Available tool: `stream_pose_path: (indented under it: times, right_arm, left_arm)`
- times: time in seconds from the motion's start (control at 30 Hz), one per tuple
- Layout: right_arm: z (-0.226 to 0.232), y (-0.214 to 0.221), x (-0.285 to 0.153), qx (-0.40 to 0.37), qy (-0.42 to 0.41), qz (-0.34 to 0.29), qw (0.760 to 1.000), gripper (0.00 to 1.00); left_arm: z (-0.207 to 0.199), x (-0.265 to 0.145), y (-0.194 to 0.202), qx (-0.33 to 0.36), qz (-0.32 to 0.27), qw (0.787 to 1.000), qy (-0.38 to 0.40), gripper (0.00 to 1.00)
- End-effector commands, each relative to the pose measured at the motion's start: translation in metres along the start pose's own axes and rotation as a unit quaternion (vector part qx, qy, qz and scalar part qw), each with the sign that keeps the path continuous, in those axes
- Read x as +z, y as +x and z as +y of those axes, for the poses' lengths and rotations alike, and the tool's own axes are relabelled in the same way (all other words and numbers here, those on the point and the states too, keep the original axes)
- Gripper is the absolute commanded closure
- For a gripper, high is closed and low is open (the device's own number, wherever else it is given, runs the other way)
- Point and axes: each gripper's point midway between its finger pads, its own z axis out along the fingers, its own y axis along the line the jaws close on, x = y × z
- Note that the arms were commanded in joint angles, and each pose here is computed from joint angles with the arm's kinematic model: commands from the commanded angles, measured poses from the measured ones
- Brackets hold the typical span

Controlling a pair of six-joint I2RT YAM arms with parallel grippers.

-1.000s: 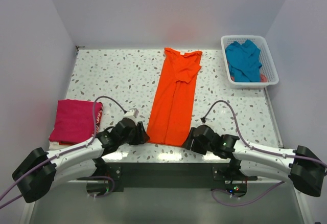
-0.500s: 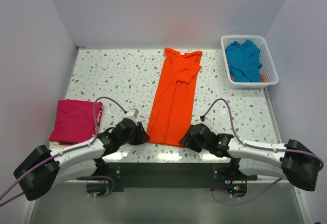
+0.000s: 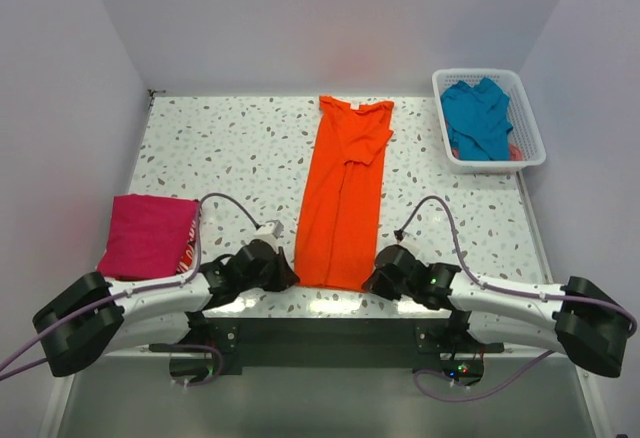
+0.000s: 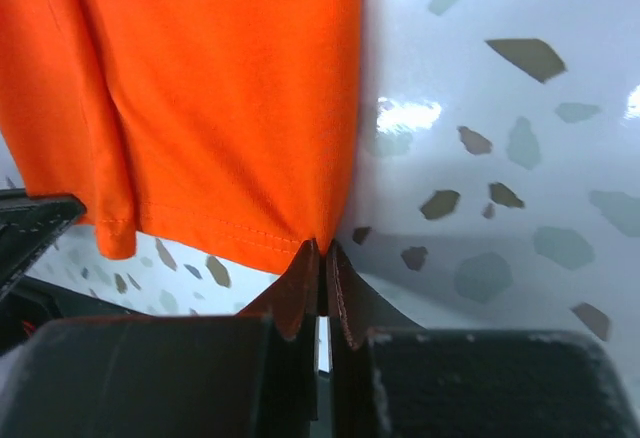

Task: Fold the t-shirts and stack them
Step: Fold the tshirt

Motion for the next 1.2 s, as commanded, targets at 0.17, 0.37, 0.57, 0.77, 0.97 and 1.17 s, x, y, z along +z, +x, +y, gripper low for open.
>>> stream_pose_path:
  times: [0.17, 0.37, 0.57, 0.77, 0.97, 1.17]
  right_arm:
    - [-0.049, 0.011, -0.031, -0.103, 0.056, 0.039, 0.992, 1.0]
    - [-0.009, -0.021, -0.046, -0.144, 0.039, -0.011, 0.989, 1.0]
    - [0.03, -0.064, -0.052, -0.167, 0.047, -0.08, 0.982, 1.0]
    - [0.061, -0.138, -0.045, -0.161, 0.057, -0.148, 0.974, 1.0]
    - [0.077, -0.196, -0.031, -0.143, 0.063, -0.201, 0.967, 1.0]
    - [0.074, -0.231, -0.005, -0.118, 0.067, -0.205, 0.969, 1.0]
  left_arm:
    - [0.013, -0.019, 0.029, 0.023, 0.049, 0.997, -0.049, 1.0]
    - [-0.036, -0.018, -0.025, 0.052, -0.013, 0.998, -0.027, 1.0]
    - [-0.075, -0.009, -0.08, 0.057, -0.063, 0.996, -0.025, 1.0]
    - [-0.077, 0.006, -0.141, 0.024, -0.121, 0.992, -0.033, 1.0]
    - [-0.078, 0.027, -0.197, 0.023, -0.176, 0.983, -0.039, 0.99]
    - [-0.075, 0.053, -0.232, 0.02, -0.197, 0.979, -0.044, 0.99]
